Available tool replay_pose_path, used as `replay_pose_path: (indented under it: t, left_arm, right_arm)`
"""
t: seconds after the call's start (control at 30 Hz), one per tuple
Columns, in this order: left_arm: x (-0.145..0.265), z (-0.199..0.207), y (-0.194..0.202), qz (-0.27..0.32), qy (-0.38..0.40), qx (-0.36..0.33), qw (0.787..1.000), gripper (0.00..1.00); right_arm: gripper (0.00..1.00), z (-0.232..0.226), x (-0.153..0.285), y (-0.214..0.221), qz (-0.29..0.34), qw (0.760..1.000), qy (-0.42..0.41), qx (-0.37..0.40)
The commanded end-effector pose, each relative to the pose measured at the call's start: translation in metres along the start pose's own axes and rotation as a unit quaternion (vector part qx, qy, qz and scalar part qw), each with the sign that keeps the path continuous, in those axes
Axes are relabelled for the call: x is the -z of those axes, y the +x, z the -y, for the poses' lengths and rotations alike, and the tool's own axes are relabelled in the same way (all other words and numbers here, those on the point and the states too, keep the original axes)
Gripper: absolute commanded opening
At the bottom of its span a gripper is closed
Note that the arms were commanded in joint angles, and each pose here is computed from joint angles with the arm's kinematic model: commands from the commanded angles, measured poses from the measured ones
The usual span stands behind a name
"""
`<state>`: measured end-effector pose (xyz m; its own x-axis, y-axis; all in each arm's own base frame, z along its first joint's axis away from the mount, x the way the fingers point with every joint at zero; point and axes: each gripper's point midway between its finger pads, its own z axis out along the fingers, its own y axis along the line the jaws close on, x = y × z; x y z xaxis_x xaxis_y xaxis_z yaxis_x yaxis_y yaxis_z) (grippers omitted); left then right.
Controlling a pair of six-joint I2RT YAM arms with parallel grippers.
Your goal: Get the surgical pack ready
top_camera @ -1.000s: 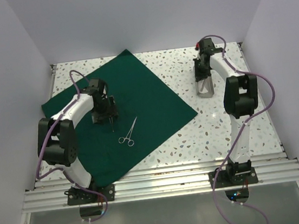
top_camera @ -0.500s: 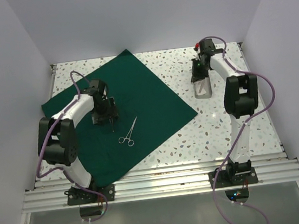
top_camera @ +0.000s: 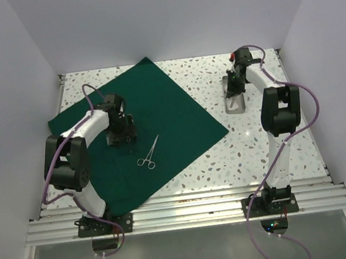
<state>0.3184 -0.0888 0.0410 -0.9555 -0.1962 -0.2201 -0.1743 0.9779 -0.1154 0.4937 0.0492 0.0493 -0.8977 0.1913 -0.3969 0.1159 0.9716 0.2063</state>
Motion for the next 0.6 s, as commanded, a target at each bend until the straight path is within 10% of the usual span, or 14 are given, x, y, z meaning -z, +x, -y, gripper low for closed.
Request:
replay_pose_path:
  t: [0.0, 0.57]
  left_arm:
    - [-0.003, -0.004, -0.001, 0.004, -0.007, -0.011, 1.000, 0.77]
    - [-0.009, -0.017, 0.007, -0.006, -0.038, -0.014, 0.999, 0.78]
  right_arm:
    - [0.12, 0.007, 0.020, -0.010, 0.023, 1.000, 0.019, 0.005]
    - [0.40, 0.003, 0.041, -0.012, 0.021, 0.999, 0.021, -0.015]
